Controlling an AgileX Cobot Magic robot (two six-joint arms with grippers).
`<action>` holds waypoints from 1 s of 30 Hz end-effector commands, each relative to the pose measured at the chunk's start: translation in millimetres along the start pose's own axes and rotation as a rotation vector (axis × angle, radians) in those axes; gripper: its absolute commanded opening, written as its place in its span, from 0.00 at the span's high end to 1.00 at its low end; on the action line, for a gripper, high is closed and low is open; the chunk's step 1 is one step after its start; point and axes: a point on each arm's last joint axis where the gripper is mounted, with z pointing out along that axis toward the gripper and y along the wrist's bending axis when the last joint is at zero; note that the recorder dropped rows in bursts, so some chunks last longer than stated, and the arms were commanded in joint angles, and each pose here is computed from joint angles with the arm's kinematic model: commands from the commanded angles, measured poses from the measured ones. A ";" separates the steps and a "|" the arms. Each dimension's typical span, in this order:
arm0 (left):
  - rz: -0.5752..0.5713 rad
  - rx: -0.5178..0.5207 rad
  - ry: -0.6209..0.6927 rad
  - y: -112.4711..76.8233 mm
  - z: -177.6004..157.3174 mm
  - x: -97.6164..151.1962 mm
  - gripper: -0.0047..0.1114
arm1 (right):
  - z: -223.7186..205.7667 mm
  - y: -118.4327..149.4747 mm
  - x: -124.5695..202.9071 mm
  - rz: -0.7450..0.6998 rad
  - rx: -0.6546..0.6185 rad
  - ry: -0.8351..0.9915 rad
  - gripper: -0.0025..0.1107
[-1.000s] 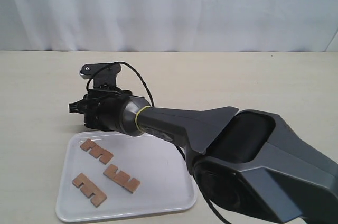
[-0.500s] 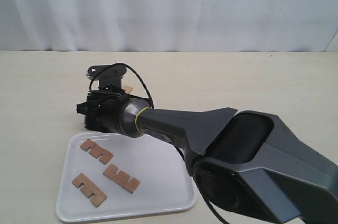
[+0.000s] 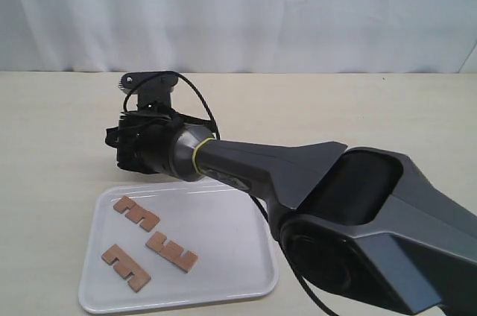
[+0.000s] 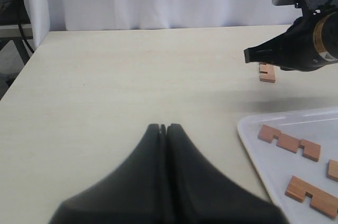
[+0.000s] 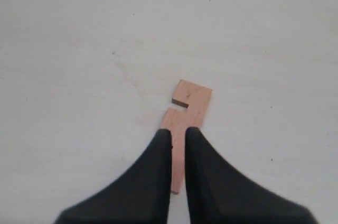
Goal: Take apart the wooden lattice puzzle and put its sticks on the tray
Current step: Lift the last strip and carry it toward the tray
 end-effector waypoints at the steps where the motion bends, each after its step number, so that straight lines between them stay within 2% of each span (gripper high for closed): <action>1: 0.003 -0.001 -0.008 0.1 0.2 -0.2 0.96 | 0.7 -2.7 -4.1 0.054 0.005 -0.013 0.76; 4: 0.003 -0.001 -0.008 0.1 0.2 -0.2 0.96 | 6.2 1.0 3.4 0.061 -0.025 -0.005 0.55; 7: 0.003 -0.001 -0.008 0.1 0.2 -0.2 0.96 | 12.2 6.7 11.6 0.044 -0.079 -0.001 0.43; 9: 0.003 -0.001 -0.008 0.1 0.2 -0.2 0.96 | 16.9 8.7 16.1 0.036 -0.095 -0.021 0.41; 13: 0.003 -0.001 -0.008 0.1 0.2 -0.2 0.96 | 25.7 0.8 20.3 0.021 -0.033 -0.048 0.45; 17: 0.003 -0.001 -0.008 0.1 0.2 -0.2 0.96 | 33.0 -1.0 30.2 0.024 -0.022 -0.022 0.45; 18: 0.003 -0.001 -0.008 0.1 0.2 -0.2 0.96 | 33.5 -1.0 31.1 0.024 -0.021 -0.020 0.47; 19: 0.003 -0.001 -0.008 0.1 0.2 -0.2 0.96 | 33.5 -1.6 31.2 0.026 -0.014 -0.018 0.54; 20: 0.003 -0.001 -0.008 0.1 0.2 -0.2 0.96 | 32.9 -1.8 32.1 0.026 -0.004 -0.013 0.65; 24: 0.003 -0.001 -0.008 0.1 0.2 -0.2 0.96 | 31.0 -2.0 33.2 0.035 0.004 0.015 0.94; 30: 0.003 -0.001 -0.008 0.1 0.2 -0.2 0.96 | 19.3 -2.0 14.3 0.005 -0.007 -0.019 0.94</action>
